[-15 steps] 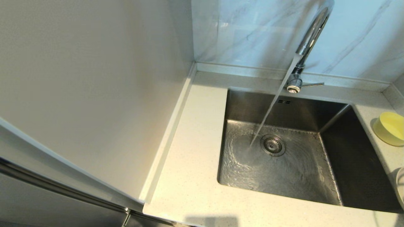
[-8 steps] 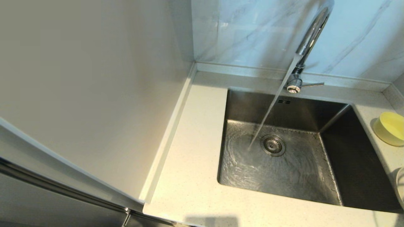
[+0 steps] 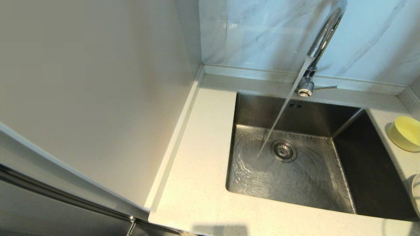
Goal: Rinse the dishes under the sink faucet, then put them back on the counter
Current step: Pick up the chopsticks, then rinse the chopsticks
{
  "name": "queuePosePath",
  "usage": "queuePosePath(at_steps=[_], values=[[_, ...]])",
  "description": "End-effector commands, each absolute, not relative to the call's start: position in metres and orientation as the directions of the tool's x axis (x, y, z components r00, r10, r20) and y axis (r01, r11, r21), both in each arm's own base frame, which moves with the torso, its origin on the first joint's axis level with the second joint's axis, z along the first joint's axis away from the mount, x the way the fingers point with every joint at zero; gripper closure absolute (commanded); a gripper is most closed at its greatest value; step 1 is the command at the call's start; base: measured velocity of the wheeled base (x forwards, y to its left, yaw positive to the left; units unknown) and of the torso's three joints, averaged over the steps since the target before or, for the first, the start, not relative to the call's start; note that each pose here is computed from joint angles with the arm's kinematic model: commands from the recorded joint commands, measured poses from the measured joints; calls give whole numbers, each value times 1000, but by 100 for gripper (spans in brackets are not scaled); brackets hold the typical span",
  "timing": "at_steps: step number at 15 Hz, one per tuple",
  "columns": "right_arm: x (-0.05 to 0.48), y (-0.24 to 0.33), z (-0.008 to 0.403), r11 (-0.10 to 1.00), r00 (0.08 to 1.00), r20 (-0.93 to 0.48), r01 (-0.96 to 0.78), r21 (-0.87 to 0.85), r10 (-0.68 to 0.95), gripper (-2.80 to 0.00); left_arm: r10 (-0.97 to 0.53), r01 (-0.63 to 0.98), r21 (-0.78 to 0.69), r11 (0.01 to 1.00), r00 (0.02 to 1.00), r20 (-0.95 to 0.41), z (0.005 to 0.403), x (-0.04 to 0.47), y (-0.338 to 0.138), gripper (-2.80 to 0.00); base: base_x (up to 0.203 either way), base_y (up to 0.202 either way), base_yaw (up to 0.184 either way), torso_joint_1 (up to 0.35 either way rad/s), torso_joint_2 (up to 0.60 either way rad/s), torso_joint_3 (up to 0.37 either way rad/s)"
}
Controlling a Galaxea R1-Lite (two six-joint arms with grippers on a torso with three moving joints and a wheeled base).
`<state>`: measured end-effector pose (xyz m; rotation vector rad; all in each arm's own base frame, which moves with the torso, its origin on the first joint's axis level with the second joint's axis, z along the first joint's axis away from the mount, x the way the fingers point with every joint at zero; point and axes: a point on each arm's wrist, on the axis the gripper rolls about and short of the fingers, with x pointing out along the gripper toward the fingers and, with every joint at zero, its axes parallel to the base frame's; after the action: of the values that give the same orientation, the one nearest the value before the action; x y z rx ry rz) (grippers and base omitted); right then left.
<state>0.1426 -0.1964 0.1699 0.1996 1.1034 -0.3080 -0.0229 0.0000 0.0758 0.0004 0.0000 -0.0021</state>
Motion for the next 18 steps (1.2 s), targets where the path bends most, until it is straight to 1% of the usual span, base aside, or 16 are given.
queuePosePath(at_steps=[1, 3, 7, 12, 16, 18], values=[[134, -186, 185, 941, 453, -872, 338, -22, -183, 0, -2, 2, 0, 1000, 1000, 0, 76, -23, 0, 0, 0, 0, 0, 0, 0, 0], [135, -173, 195, 953, 488, -852, 300, -41, -190, 0, -2, 2, 0, 1000, 1000, 0, 76, -23, 0, 0, 0, 0, 0, 0, 0, 0], [161, -131, 211, 991, 559, -819, 107, -85, -131, 0, -2, 2, 0, 1000, 1000, 0, 76, -23, 0, 0, 0, 0, 0, 0, 0, 0], [199, -57, 222, 991, 578, -815, -78, -109, -44, 0, -2, 2, 0, 1000, 1000, 0, 76, -23, 0, 0, 0, 0, 0, 0, 0, 0], [221, -10, 227, 995, 590, -807, -64, -81, -28, 0, -3, 3, 0, 1000, 1000, -1, 76, -23, 0, 0, 0, 0, 0, 0, 0, 0], [235, 5, 229, 994, 643, -766, -70, -90, -24, 0, -2, 2, 0, 1000, 1000, 0, 76, -23, 0, 0, 0, 0, 0, 0, 0, 0]])
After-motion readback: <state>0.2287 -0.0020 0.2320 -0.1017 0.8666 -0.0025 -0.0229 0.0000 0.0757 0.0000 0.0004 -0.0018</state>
